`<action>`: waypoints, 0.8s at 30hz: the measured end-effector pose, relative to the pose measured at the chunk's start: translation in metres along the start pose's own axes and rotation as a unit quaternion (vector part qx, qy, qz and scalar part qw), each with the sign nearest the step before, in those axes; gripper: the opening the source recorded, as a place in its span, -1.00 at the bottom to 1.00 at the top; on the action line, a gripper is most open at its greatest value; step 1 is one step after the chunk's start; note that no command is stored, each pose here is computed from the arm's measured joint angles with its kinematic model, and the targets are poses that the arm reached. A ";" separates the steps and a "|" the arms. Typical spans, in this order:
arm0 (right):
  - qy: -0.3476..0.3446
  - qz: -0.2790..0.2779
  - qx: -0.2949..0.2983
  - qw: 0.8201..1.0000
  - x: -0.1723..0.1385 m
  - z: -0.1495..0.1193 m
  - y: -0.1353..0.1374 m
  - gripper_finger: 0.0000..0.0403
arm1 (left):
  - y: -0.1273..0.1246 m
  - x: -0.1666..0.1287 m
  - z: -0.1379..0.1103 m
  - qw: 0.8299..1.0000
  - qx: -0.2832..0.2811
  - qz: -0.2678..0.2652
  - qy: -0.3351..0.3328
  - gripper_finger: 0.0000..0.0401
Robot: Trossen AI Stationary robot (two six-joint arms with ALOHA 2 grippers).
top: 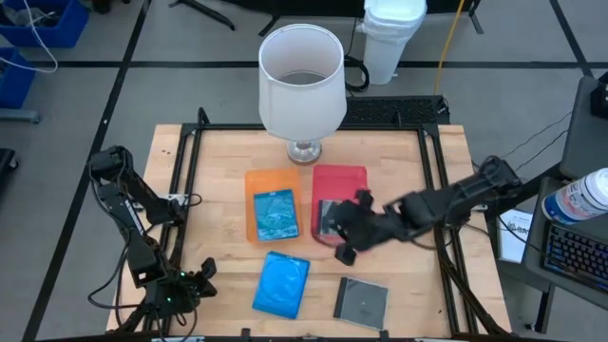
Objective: Pick & place jewel cases by type
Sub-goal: Put the black CD case into the red bin
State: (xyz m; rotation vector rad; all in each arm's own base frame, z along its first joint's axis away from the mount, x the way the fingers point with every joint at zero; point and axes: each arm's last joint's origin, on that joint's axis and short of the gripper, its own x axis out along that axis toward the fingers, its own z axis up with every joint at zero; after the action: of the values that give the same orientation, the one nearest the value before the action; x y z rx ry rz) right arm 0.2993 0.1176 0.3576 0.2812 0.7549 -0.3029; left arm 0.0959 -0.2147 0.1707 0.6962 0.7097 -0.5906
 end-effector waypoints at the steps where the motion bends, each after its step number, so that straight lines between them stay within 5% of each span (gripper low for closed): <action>1: 0.002 -0.004 0.009 1.000 0.000 -0.010 0.000 -0.99 | 0.001 0.001 0.000 1.000 -0.002 0.002 0.000 -0.79; 5: -0.011 -0.021 0.039 0.999 0.002 -0.052 -0.004 -0.99 | 0.007 0.003 0.000 1.000 -0.003 0.019 0.005 -0.79; 12: -0.063 0.035 0.096 0.993 0.038 -0.118 -0.028 -1.00 | 0.025 0.011 0.000 0.998 0.007 0.064 0.020 -0.79; 20: -0.132 0.100 0.053 0.985 0.067 -0.167 -0.057 -1.00 | 0.052 0.022 0.004 0.992 -0.051 0.111 0.014 -0.79; 24: -0.193 0.081 0.009 0.978 0.064 -0.173 -0.054 -1.00 | 0.064 0.025 0.012 0.985 -0.114 0.127 -0.028 -0.79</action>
State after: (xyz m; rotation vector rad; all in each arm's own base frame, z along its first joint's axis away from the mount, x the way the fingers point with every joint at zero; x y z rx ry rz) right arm 0.2154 0.1186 0.1842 0.2877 0.3440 -0.2015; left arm 0.1596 -0.1896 0.1818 0.5435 0.6135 -0.2876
